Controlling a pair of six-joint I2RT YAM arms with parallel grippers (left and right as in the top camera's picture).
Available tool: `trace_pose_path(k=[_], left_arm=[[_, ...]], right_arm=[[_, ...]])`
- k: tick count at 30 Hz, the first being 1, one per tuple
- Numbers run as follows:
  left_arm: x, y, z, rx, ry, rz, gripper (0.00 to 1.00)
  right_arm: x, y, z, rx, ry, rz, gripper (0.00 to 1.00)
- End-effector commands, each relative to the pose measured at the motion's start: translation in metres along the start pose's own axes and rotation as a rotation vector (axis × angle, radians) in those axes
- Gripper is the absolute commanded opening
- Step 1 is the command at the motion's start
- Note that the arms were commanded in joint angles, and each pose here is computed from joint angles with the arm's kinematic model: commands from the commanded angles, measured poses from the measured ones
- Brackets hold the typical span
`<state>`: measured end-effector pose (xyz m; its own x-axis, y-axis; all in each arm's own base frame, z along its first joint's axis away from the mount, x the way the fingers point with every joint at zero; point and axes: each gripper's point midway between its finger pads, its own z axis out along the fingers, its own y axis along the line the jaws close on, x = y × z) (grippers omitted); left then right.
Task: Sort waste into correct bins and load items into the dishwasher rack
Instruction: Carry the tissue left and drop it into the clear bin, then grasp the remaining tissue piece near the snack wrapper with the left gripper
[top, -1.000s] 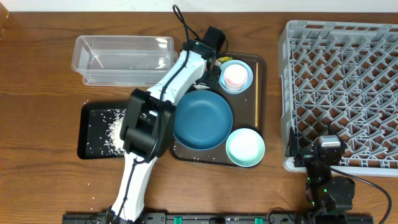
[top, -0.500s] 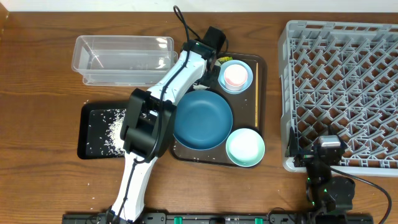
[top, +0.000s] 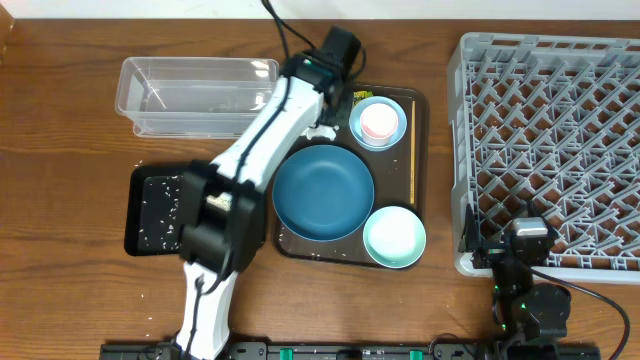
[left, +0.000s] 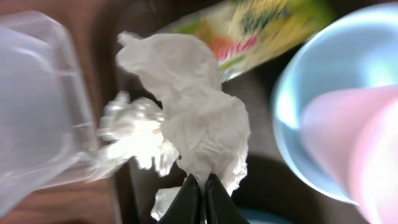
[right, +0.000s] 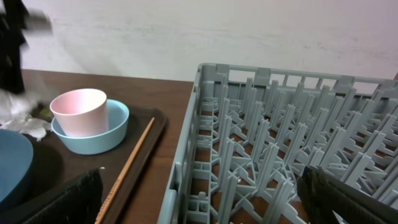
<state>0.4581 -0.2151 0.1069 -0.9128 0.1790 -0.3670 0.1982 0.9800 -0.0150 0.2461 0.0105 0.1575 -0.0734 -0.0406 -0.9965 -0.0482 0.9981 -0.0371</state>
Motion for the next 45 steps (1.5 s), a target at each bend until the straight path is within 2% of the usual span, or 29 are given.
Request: trace_pose_path(k=[1,8,13,21,23,24,26,27,28,29,31,34,37,39,42,45], left_arm=[[-0.014,-0.001,-0.039,0.025,-0.078,-0.041,0.06],[-0.03,0.011,-0.068,0.016,-0.165,-0.086,0.06],[-0.045,0.072,-0.078,-0.107,-0.242,-0.365,0.06],[-0.043,0.171,-0.072,-0.173,-0.265,-0.828,0.07],[-0.041,0.189,-0.071,-0.188,-0.268,-0.897,0.17],[-0.039,0.195,-0.07,-0.19,-0.266,-0.922,0.28],[-0.037,0.206,-0.067,-0.195,-0.262,-0.959,0.36],[-0.036,0.209,-0.067,-0.199,-0.261,-0.966,0.43],[-0.034,0.211,-0.067,-0.202,-0.257,-0.969,0.56],[-0.033,0.212,-0.067,-0.205,-0.253,-0.97,0.62],[-0.031,0.211,-0.067,-0.205,-0.245,-0.969,0.67],[-0.031,0.192,-0.062,-0.119,-0.193,-0.905,0.67],[-0.039,0.137,-0.061,0.127,-0.122,-0.631,0.6],[-0.038,0.106,-0.062,0.211,-0.095,-0.494,0.59],[-0.027,0.074,-0.06,0.195,-0.058,-0.376,0.6],[-0.016,0.058,-0.055,0.085,-0.05,-0.32,0.6]], right_arm=[[0.001,-0.002,0.0,0.007,0.0,-0.011,0.99],[0.001,-0.002,0.0,0.007,0.0,-0.011,0.99],[0.001,-0.002,0.0,0.007,0.0,-0.011,0.99],[0.001,-0.002,0.0,0.007,0.0,-0.011,0.99],[0.001,-0.002,0.0,0.007,0.0,-0.011,0.99],[0.001,-0.002,0.0,0.007,0.0,-0.011,0.99],[0.001,-0.002,0.0,0.007,0.0,-0.011,0.99],[0.001,-0.002,0.0,0.007,0.0,-0.011,0.99],[0.001,-0.002,0.0,0.007,0.0,-0.011,0.99],[0.001,-0.002,0.0,0.007,0.0,-0.011,0.99],[0.001,-0.002,0.0,0.007,0.0,-0.011,0.99],[0.001,-0.002,0.0,0.007,0.0,-0.011,0.99],[0.001,-0.002,0.0,0.007,0.0,-0.011,0.99],[0.001,-0.002,0.0,0.007,0.0,-0.011,0.99],[0.001,-0.002,0.0,0.007,0.0,-0.011,0.99],[0.001,-0.002,0.0,0.007,0.0,-0.011,0.99]])
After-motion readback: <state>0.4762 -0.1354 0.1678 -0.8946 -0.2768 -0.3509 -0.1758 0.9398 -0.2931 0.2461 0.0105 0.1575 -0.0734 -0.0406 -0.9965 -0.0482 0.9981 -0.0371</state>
